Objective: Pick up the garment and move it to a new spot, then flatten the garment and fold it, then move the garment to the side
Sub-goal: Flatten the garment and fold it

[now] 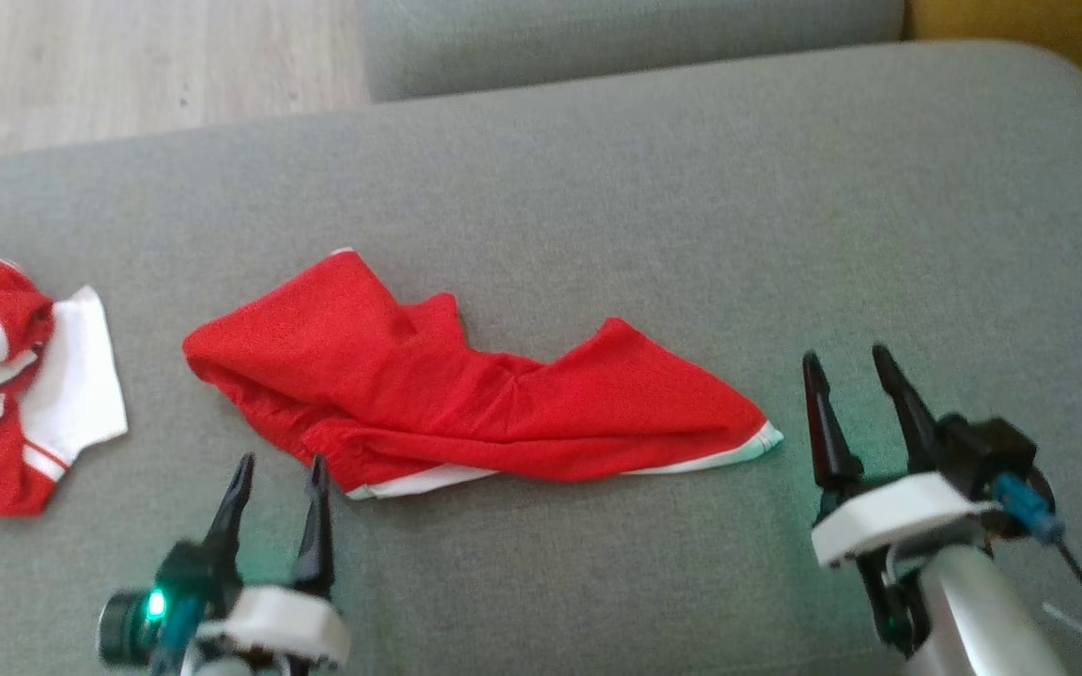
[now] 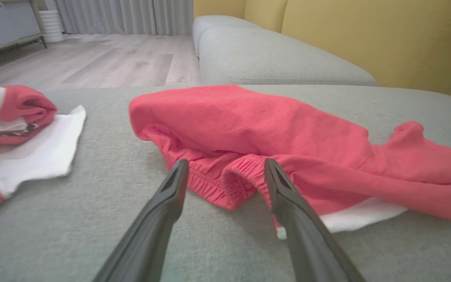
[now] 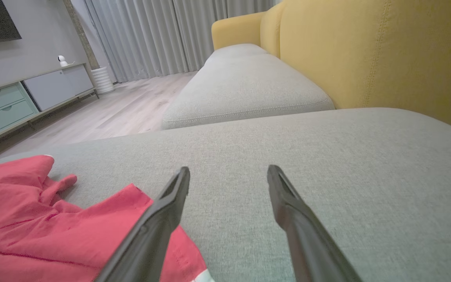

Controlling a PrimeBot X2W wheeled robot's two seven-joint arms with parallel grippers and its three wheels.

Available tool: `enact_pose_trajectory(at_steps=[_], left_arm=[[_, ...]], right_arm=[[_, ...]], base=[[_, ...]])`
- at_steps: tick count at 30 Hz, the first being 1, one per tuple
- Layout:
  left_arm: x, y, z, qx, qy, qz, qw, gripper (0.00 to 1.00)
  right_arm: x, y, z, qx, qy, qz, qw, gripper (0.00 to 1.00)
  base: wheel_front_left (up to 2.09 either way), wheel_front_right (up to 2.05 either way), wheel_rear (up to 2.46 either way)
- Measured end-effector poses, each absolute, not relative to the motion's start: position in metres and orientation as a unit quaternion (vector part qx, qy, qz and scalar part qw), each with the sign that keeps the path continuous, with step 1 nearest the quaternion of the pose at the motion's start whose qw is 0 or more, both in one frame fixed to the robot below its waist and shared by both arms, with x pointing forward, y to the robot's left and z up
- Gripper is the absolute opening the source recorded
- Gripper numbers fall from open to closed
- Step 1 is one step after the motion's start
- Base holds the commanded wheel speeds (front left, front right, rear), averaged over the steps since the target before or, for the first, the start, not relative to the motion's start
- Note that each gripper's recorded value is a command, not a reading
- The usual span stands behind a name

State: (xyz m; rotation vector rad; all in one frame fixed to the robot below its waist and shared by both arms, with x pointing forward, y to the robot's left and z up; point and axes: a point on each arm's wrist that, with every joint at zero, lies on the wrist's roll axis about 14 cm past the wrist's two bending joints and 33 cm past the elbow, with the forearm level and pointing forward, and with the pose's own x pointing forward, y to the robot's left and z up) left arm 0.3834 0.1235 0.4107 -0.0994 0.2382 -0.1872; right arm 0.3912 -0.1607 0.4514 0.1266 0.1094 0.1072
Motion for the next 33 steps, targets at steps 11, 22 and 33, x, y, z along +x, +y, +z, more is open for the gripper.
enact_pose_trajectory(at_steps=[11, 22, 33], left_arm=[[0.335, 0.139, 0.409, -0.017, 0.120, -0.072, 0.990, 1.00], [0.343, 0.123, 0.402, -0.026, 0.131, -0.101, 0.986, 1.00], [0.346, 0.125, 0.397, -0.039, 0.140, -0.098, 0.985, 1.00]], right_arm=[[0.357, -0.160, 0.433, 0.069, 0.083, 0.049, 0.993, 1.00], [0.357, -0.152, 0.399, 0.074, 0.141, 0.057, 0.986, 1.00], [0.379, -0.132, 0.358, 0.072, 0.213, 0.081, 0.971, 0.94]], base=[[0.00, 0.00, 0.00], [0.00, 0.00, 0.00], [0.00, 0.00, 0.00]])
